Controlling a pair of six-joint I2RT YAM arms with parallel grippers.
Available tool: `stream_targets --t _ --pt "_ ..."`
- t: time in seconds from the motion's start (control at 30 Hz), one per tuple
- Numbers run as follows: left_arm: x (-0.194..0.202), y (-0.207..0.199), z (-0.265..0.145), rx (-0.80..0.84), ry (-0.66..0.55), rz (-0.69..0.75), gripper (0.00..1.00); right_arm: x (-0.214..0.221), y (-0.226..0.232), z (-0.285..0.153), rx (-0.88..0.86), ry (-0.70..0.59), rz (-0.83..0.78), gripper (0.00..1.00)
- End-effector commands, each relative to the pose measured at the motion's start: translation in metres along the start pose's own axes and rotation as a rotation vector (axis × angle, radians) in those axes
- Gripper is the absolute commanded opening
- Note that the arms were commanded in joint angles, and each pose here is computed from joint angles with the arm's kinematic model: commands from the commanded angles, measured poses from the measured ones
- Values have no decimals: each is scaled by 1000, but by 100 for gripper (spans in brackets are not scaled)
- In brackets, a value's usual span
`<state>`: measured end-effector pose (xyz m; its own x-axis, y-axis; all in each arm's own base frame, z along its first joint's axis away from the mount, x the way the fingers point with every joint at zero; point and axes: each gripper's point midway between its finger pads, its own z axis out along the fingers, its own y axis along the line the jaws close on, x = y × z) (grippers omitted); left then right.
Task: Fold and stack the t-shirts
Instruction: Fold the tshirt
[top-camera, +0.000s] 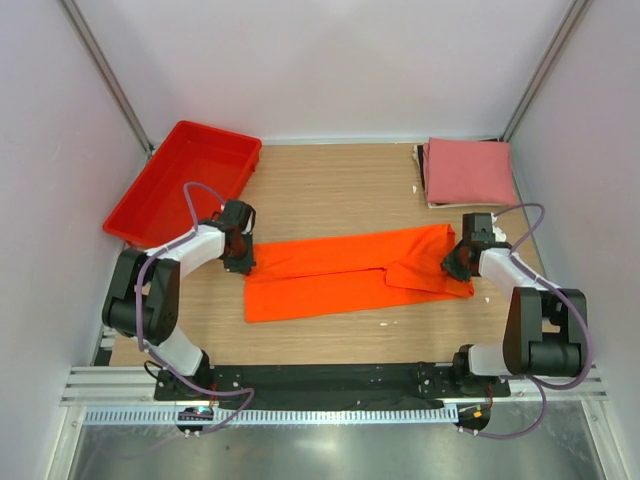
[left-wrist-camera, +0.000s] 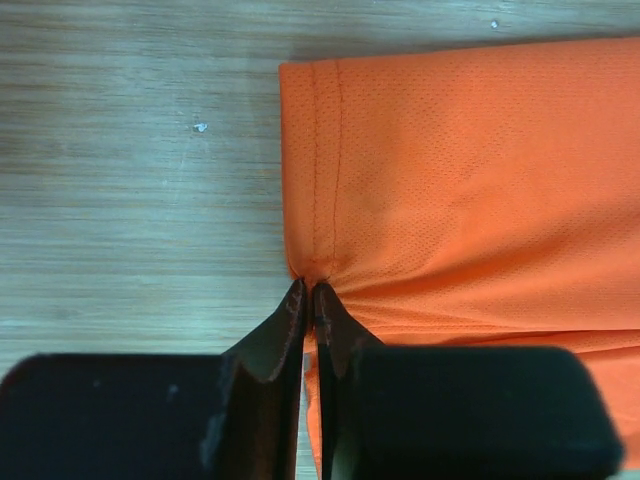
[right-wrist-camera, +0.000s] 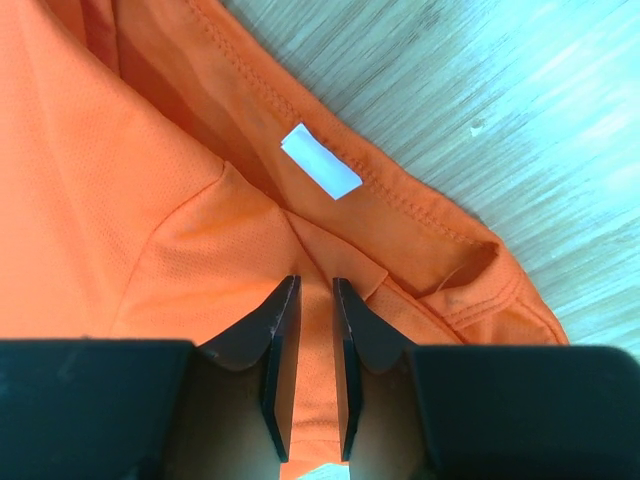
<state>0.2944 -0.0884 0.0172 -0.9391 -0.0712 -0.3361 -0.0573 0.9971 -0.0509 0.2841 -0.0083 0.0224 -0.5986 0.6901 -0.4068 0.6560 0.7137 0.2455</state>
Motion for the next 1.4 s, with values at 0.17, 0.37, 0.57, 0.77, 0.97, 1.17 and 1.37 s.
stream_targets --t 0.17,0.37,0.57,0.77,0.97,1.17,1.37 --pt "-2 4 -12 -29 -9 10 25 -17 5 -21 -13 -36 -47 28" --pt "-19 14 -47 -85 -74 31 26 -19 18 -39 -73 -33 8 34" --pt "-44 -48 -66 137 -179 35 26 -44 39 -54 -114 -99 58 38" --pt "-33 -61 -33 53 -109 85 25 -48 49 -46 -117 -98 61 38" --pt "-22 -66 -2 51 -65 80 26 -23 58 -18 -145 -58 49 38" --pt "-6 -40 11 -48 -47 26 25 -11 49 10 -41 -29 -104 37" --pt "16 -28 13 -64 -10 -39 29 3 20 12 38 -30 -113 34"
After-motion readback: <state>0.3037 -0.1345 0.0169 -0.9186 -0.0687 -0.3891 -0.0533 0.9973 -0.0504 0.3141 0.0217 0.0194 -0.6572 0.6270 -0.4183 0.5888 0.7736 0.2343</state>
